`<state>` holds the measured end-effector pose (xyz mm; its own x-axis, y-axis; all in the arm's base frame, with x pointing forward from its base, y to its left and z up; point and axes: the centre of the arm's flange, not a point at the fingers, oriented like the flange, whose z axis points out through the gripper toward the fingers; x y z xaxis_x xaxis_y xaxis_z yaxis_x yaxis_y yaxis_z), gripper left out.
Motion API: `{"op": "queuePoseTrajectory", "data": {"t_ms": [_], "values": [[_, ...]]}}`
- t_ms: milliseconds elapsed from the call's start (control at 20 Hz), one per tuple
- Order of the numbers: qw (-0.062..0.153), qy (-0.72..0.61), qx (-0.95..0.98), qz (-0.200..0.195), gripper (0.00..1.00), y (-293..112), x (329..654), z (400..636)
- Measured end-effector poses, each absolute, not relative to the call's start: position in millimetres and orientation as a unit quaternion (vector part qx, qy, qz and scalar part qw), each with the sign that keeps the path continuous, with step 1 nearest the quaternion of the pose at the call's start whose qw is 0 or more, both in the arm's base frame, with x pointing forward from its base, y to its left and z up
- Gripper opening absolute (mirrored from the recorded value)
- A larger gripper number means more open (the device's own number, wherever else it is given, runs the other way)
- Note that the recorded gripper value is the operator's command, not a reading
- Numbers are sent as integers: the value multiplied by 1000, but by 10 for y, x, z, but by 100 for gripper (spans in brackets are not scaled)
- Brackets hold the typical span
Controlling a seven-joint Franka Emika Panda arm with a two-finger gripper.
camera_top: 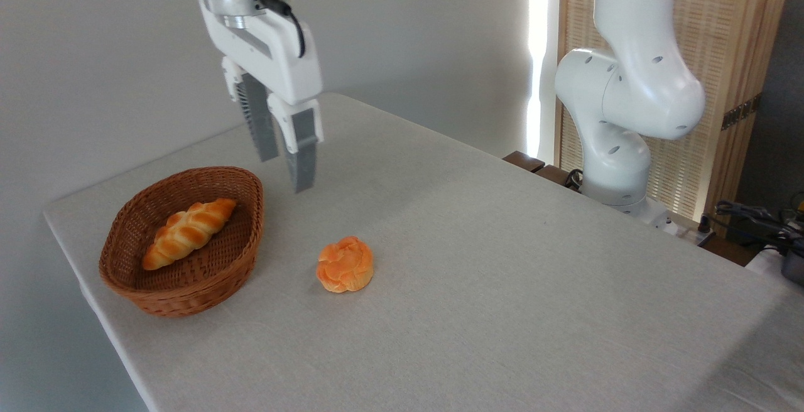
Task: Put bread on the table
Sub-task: 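Move the open gripper down over the glazed bread roll in the basket, then lower the gripper into the basket and close it on the bread roll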
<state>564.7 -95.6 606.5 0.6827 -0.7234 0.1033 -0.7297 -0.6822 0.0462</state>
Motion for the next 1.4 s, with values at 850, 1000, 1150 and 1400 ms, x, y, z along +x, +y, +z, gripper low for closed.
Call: {"op": "queuePoseTrajectory", "data": {"t_ms": [850,1000,1150,1400], "values": [[146,-280,936,154,100,-3146,6003,4544],[113,-315,930,152,100,-3227,5965,4418],[84,-349,922,145,100,-3326,5852,4280],[82,-364,919,130,100,-3420,5778,4096]]}}
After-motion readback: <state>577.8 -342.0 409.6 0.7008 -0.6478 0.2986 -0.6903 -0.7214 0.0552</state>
